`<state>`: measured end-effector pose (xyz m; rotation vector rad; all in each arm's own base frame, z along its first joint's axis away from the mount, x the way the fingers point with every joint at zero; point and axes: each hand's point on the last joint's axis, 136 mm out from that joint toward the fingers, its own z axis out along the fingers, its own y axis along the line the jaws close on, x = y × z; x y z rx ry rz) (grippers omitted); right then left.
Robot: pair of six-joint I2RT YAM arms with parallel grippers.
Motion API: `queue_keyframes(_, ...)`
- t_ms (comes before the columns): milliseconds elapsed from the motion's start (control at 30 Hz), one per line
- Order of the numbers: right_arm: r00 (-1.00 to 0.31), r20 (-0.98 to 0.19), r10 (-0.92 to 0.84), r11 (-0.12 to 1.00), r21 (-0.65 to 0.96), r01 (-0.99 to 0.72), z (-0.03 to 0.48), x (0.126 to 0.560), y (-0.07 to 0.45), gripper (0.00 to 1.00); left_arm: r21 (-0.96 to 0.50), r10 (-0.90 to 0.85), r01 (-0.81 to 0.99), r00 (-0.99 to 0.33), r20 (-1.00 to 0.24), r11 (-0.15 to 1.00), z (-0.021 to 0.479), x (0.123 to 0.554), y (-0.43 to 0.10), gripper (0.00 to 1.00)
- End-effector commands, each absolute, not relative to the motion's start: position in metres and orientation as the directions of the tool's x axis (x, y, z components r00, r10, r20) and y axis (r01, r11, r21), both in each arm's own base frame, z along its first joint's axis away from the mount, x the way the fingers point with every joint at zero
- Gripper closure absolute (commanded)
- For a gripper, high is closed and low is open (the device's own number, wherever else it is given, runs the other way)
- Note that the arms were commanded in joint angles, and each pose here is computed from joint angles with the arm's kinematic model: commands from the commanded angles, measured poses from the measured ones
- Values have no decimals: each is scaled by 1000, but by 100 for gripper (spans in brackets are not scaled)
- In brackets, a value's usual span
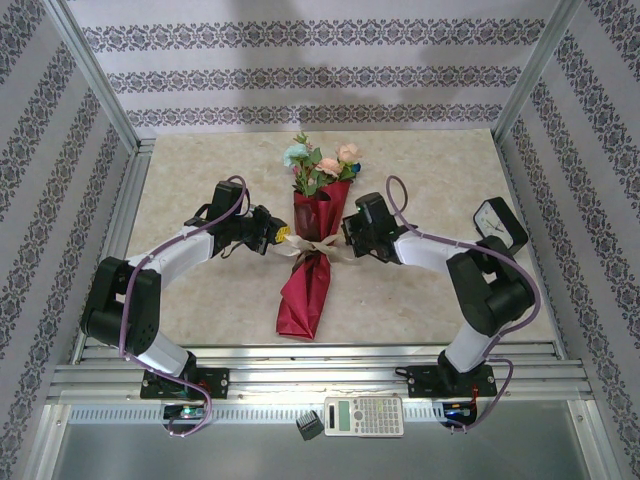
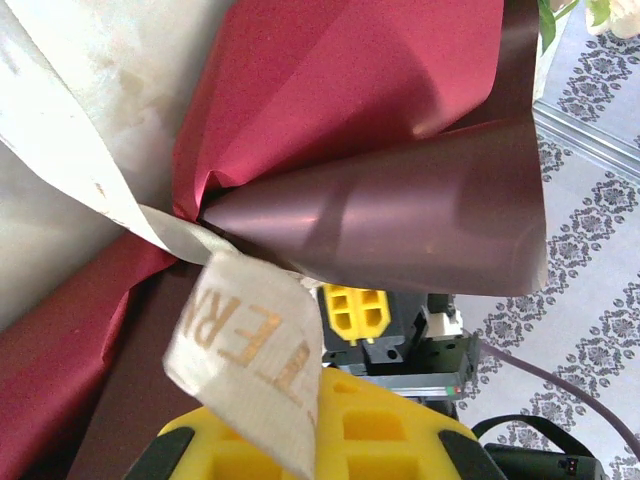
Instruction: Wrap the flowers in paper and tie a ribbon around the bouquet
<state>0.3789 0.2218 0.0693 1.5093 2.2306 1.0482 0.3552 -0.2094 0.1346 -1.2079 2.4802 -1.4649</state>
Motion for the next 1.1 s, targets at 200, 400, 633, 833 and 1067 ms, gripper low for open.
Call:
queue_keyframes(200,-386,114,916,215,672,709,61,378,182,100,-705,-672,-639,-670,315,308,119,347,-184,100)
queue_keyframes(400,-354,103,930,201,664,720,57,379,166,100,-665,-690,-660,-662,293,350,107,341,-170,100)
queue_keyframes(633,-301,97,949,168,652,739,49,381,147,100,-612,-716,-691,-642,274,385,97,330,-153,100)
queue_keyframes(833,-259,101,961,136,642,755,42,383,136,100,-588,-735,-711,-622,270,386,92,323,-143,100)
queue_keyframes(1067,-210,100,973,101,633,767,36,387,120,100,-569,-751,-727,-605,264,385,84,319,-131,100)
